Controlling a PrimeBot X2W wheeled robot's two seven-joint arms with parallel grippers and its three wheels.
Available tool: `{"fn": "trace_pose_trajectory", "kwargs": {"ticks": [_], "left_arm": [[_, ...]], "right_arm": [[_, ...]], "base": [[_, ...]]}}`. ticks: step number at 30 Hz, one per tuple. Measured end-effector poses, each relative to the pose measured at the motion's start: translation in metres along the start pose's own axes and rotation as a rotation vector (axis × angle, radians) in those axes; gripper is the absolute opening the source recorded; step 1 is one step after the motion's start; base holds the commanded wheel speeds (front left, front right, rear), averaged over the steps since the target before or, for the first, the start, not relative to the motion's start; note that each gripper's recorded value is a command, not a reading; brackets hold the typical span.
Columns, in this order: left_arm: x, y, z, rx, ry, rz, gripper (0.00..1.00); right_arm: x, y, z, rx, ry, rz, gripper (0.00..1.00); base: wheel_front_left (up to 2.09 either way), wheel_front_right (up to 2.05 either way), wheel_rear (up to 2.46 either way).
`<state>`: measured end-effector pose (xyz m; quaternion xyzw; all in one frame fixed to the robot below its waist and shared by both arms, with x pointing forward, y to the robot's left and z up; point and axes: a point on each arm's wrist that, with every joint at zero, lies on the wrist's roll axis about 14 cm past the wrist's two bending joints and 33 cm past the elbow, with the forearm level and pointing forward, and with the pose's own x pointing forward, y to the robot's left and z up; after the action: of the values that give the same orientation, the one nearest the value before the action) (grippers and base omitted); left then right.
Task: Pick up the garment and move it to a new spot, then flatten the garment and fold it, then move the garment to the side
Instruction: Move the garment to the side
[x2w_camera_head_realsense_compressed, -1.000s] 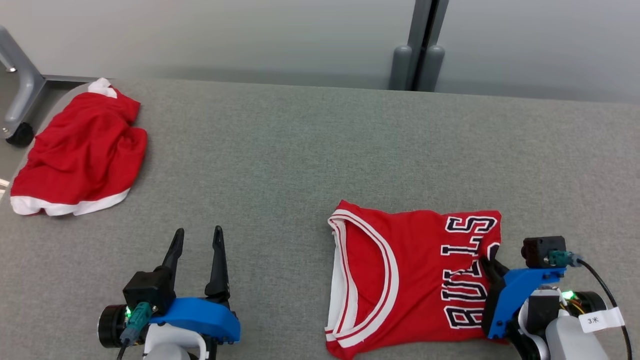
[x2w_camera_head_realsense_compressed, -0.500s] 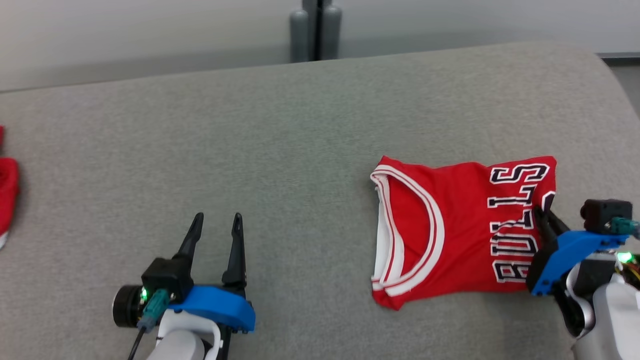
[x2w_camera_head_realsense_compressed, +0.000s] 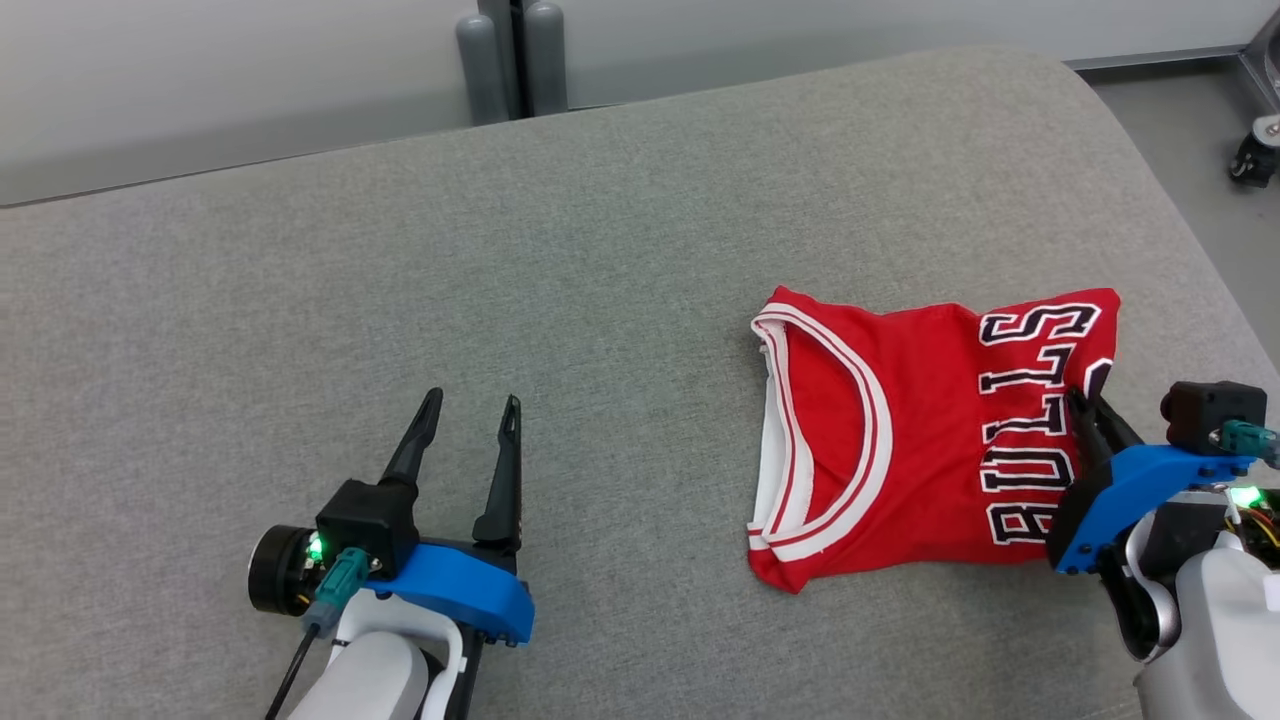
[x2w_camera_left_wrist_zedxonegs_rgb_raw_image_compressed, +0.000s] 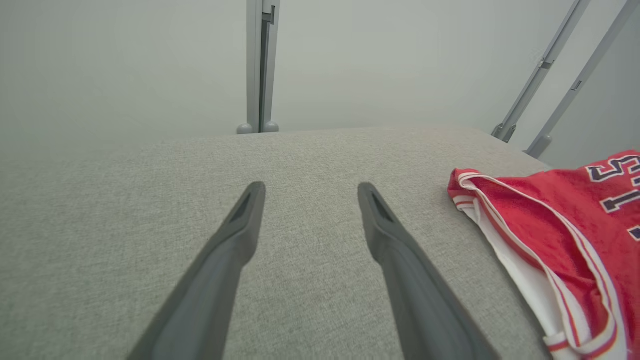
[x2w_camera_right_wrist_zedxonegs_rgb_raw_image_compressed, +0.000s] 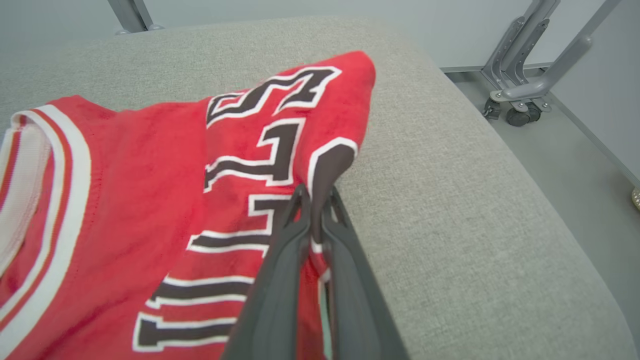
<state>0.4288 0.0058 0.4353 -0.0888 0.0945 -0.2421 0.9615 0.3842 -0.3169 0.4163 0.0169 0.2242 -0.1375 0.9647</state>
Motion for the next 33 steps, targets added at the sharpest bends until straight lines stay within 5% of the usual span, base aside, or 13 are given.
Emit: {"fn": "trace_pose_trajectory", "kwargs": {"ticks": [9, 19, 28, 29, 30, 31, 32, 33], "left_arm": [[-0.013, 0.024, 0.007, 0.015, -0.02, 0.075, 1.0], [-0.028, 0.057, 0.009, 0.017, -0.032, 0.178, 1.0], [-0.032, 0.08, -0.003, 0.008, -0.006, 0.237, 1.0], [-0.032, 0.081, -0.004, 0.008, -0.003, 0.24, 1.0], [-0.032, 0.082, -0.006, 0.007, 0.0, 0.243, 1.0], [-0.032, 0.083, -0.006, 0.007, 0.002, 0.244, 1.0], [-0.032, 0.083, -0.006, 0.008, 0.0, 0.244, 1.0], [-0.031, 0.082, -0.004, 0.009, -0.005, 0.243, 1.0]], "right_arm": [[0.027, 0.019, 0.041, -0.12, -0.066, 0.056, 0.0], [0.066, -0.04, 0.087, -0.255, -0.074, -0.072, 0.0], [0.095, -0.07, 0.091, -0.326, -0.043, -0.169, 0.0], [0.096, -0.073, 0.091, -0.35, -0.04, -0.18, 0.07], [0.097, -0.078, 0.09, -0.367, -0.033, -0.197, 0.27], [0.098, -0.08, 0.089, -0.374, -0.024, -0.206, 0.85], [0.098, -0.079, 0.088, -0.368, -0.027, -0.208, 1.0], [0.098, -0.076, 0.088, -0.357, -0.039, -0.206, 1.0]], "base": [[0.0, 0.0, 0.0], [0.0, 0.0, 0.0], [0.0, 0.0, 0.0], [0.0, 0.0, 0.0], [0.0, 0.0, 0.0], [0.0, 0.0, 0.0], [0.0, 0.0, 0.0], [0.0, 0.0, 0.0]]}}
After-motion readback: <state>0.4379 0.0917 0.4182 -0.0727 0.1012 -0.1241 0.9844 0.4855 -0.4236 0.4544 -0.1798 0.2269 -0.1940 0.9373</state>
